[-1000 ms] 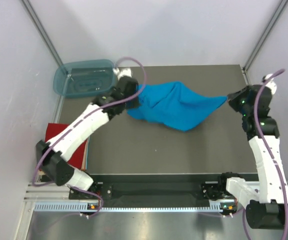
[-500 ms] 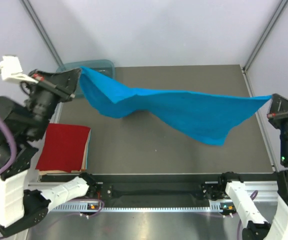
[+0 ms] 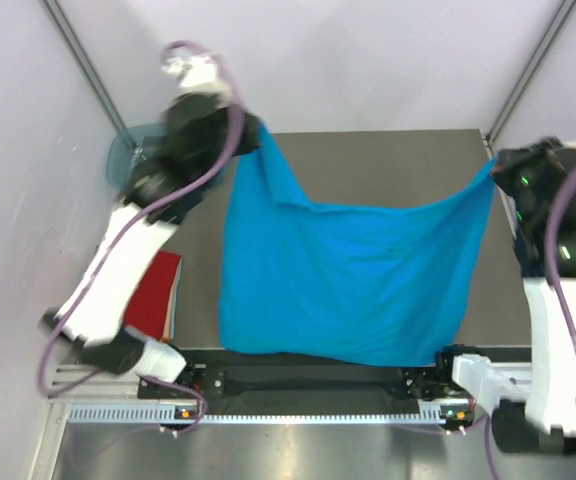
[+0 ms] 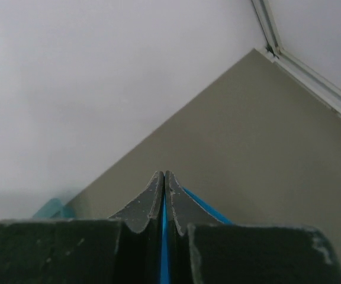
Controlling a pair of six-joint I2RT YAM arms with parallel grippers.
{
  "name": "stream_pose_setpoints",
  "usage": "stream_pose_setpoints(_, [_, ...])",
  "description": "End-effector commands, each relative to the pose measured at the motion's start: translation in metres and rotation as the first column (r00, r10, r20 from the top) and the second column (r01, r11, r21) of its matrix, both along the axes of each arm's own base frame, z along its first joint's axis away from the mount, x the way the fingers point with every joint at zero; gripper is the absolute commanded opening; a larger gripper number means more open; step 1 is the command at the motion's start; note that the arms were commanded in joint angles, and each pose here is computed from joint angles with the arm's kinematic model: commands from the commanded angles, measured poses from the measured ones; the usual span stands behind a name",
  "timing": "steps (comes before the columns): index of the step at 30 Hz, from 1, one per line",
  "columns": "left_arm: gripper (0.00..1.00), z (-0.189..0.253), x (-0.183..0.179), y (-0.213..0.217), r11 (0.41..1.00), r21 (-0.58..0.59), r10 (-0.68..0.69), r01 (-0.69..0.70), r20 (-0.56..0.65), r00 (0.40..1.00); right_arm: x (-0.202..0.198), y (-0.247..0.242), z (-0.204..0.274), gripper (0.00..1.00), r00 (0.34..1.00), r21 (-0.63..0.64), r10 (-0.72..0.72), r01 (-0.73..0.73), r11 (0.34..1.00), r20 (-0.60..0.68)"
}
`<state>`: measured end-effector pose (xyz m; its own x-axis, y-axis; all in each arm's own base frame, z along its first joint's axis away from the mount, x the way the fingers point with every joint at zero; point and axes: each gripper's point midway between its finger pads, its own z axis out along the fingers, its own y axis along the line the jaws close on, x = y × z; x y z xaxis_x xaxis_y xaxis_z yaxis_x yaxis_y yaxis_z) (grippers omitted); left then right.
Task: Fold and stack the t-shirts
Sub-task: Flatten the tshirt out
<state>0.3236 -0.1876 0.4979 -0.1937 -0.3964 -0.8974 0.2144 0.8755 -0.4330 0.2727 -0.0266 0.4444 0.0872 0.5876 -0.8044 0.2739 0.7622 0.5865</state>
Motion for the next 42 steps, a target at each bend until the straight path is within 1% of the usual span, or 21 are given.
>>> stream_pose_setpoints(1, [0.00, -0.045, 0.074, -0.035, 0.994, 0.104, 0.043, -0.036, -0.061, 0.997, 0.066, 0.001, 0.001, 0.00, 0.998, -0.028, 0.018, -0.017, 0.999, 0.058])
stream_pose_setpoints(2, [0.00, -0.048, 0.089, -0.039, 0.995, 0.091, 0.051, -0.045, -0.071, 0.996, 0.089, 0.001, -0.007, 0.00, 0.999, -0.030, 0.025, -0.023, 0.999, 0.037])
stream_pose_setpoints(3, [0.00, -0.068, 0.120, -0.038, 0.994, 0.080, 0.086, -0.077, -0.115, 0.990, 0.100, 0.004, 0.015, 0.00, 0.994, -0.042, 0.044, -0.040, 0.998, 0.100])
stream_pose_setpoints(7, [0.00, -0.008, 0.173, -0.012, 0.979, -0.114, 0.174, -0.169, 0.034, 0.984, 0.161, 0.005, 0.036, 0.00, 0.989, -0.091, 0.083, -0.072, 0.993, 0.124])
stream_pose_setpoints(9, [0.00, 0.012, 0.183, 0.010, 0.965, -0.191, 0.199, -0.182, 0.076, 0.977, 0.165, 0.003, 0.070, 0.00, 0.979, -0.118, 0.100, -0.079, 0.990, 0.177])
stream_pose_setpoints(12, [0.00, 0.059, 0.167, 0.024, 0.947, -0.306, 0.159, -0.102, 0.167, 0.973, 0.149, -0.003, 0.117, 0.00, 0.960, -0.176, 0.095, -0.049, 0.983, 0.262])
stream_pose_setpoints(15, [0.00, 0.105, 0.127, 0.023, 0.937, -0.350, 0.093, 0.008, 0.271, 0.958, 0.100, -0.009, 0.166, 0.00, 0.932, -0.214, 0.064, 0.014, 0.977, 0.357])
stream_pose_setpoints(17, [0.00, 0.130, 0.096, 0.032, 0.927, -0.372, 0.088, 0.040, 0.322, 0.943, 0.083, -0.011, 0.174, 0.00, 0.927, -0.234, 0.057, 0.034, 0.972, 0.371])
stream_pose_setpoints(18, [0.00, 0.118, 0.096, 0.030, 0.931, -0.362, 0.076, 0.039, 0.298, 0.952, 0.071, -0.010, 0.178, 0.00, 0.923, -0.239, 0.057, 0.039, 0.970, 0.381])
stream_pose_setpoints(20, [0.00, 0.128, 0.065, 0.033, 0.923, -0.374, 0.040, 0.094, 0.336, 0.941, 0.073, -0.014, 0.152, 0.00, 0.950, -0.252, 0.038, 0.044, 0.967, 0.311])
stream_pose_setpoints(22, [0.00, 0.083, 0.068, 0.024, 0.930, -0.354, -0.007, 0.098, 0.250, 0.968, 0.066, -0.020, 0.128, 0.00, 0.963, -0.248, 0.003, 0.066, 0.966, 0.268])
stream_pose_setpoints(23, [0.00, 0.083, 0.047, 0.028, 0.921, -0.372, -0.023, 0.120, 0.255, 0.967, 0.077, -0.027, 0.083, 0.00, 0.985, -0.240, -0.035, 0.075, 0.968, 0.168])
stream_pose_setpoints(24, [0.00, 0.036, 0.055, 0.021, 0.927, -0.361, -0.044, 0.101, 0.163, 0.986, 0.066, -0.029, 0.071, 0.00, 0.987, -0.233, -0.051, 0.086, 0.969, 0.151])
stream_pose_setpoints(26, [0.00, 0.011, 0.031, 0.017, 0.920, -0.366, -0.098, 0.139, 0.129, 0.987, 0.067, -0.036, -0.001, 0.00, 0.995, -0.199, -0.100, 0.097, 0.975, -0.005])
stream_pose_setpoints(27, [0.00, -0.042, 0.034, 0.015, 0.932, -0.347, -0.106, 0.105, 0.018, 0.994, 0.055, -0.037, -0.014, 0.00, 0.993, -0.185, -0.113, 0.107, 0.977, -0.025])
stream_pose_setpoints(28, [0.00, -0.064, 0.030, 0.016, 0.938, -0.336, -0.097, 0.082, -0.026, 0.995, 0.055, -0.037, -0.056, 0.00, 0.986, -0.167, -0.120, 0.100, 0.981, -0.116])
stream_pose_setpoints(29, [0.00, -0.076, 0.018, 0.021, 0.940, -0.332, -0.095, 0.075, -0.044, 0.994, 0.050, -0.037, -0.072, 0.00, 0.982, -0.162, -0.120, 0.096, 0.982, -0.148])
stream_pose_setpoints(30, [0.00, -0.119, 0.017, 0.023, 0.952, -0.302, -0.089, 0.046, -0.131, 0.987, 0.042, -0.037, -0.083, 0.00, 0.978, -0.153, -0.131, 0.106, 0.982, -0.164])
stream_pose_setpoints(36, [0.00, -0.266, -0.042, 0.039, 0.987, -0.162, -0.080, 0.002, -0.478, 0.874, 0.014, -0.029, -0.201, 0.00, 0.891, -0.082, -0.110, 0.082, 0.993, -0.441])
stream_pose_setpoints(40, [0.00, -0.317, -0.085, 0.049, 0.982, -0.186, -0.091, -0.020, -0.565, 0.820, -0.007, -0.001, -0.288, 0.00, 0.775, 0.062, 0.038, 0.001, 0.998, -0.631])
stream_pose_setpoints(42, [0.00, -0.345, -0.102, 0.051, 0.983, -0.181, -0.098, -0.021, -0.620, 0.778, -0.015, 0.008, -0.309, 0.00, 0.745, 0.108, 0.084, -0.016, 0.994, -0.661])
